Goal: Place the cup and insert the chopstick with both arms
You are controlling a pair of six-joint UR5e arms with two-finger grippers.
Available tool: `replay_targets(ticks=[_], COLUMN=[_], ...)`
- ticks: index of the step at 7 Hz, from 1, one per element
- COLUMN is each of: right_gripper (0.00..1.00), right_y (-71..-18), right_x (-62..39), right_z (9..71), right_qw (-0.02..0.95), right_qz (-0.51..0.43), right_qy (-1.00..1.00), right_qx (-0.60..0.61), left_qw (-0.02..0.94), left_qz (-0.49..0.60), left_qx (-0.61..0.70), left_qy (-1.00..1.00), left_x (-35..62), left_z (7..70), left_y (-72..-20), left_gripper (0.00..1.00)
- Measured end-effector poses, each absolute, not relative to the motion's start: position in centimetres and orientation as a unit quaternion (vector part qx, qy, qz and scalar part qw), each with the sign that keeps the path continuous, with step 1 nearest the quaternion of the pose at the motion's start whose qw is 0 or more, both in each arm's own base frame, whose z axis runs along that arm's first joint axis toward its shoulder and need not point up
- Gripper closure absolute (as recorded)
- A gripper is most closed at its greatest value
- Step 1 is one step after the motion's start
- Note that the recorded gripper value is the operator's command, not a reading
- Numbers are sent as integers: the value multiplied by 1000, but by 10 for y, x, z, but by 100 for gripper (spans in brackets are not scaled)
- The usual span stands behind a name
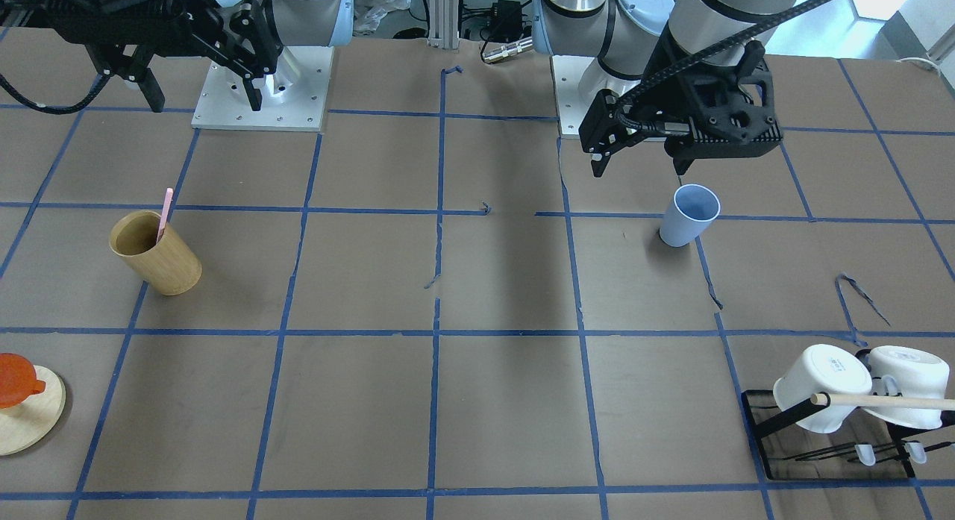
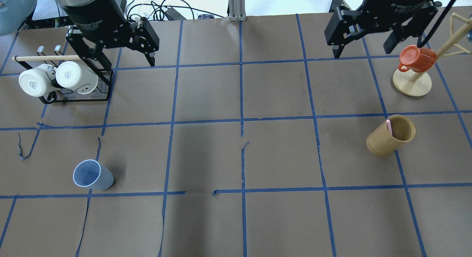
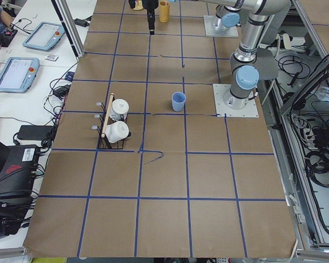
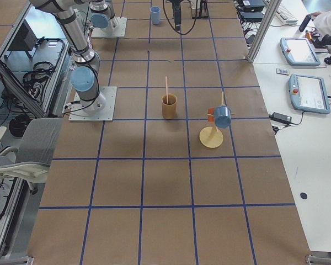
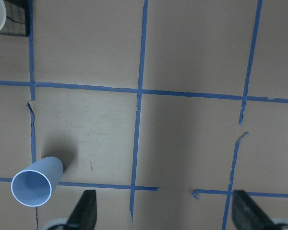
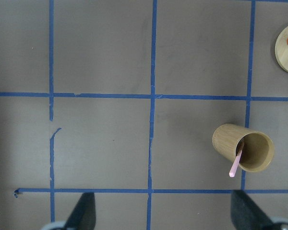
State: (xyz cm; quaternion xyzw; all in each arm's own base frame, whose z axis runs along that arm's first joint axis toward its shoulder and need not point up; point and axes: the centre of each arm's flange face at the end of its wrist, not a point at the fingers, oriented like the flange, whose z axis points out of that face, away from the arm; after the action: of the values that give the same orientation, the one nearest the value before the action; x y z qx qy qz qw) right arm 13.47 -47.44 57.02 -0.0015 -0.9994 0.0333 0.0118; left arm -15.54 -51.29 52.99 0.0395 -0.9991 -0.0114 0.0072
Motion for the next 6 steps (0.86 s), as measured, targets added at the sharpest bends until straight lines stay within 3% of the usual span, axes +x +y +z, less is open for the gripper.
replay_targets(ticks=[3, 6], right_gripper=[0, 0], right_y=[-489, -487], right_x=[121, 134], right_z=[535, 539], right_qw=[13, 19], right_qz=[21, 41], right_qy=[-999, -999], right_qx=[-22, 5], left_qw=[6, 5], left_qz=[-8, -9], left_qx=[40, 41], left_qy=[-999, -999], left_x=[-154, -154], left_z=[533, 533], left_y=[-510, -509], left_gripper=[0, 0])
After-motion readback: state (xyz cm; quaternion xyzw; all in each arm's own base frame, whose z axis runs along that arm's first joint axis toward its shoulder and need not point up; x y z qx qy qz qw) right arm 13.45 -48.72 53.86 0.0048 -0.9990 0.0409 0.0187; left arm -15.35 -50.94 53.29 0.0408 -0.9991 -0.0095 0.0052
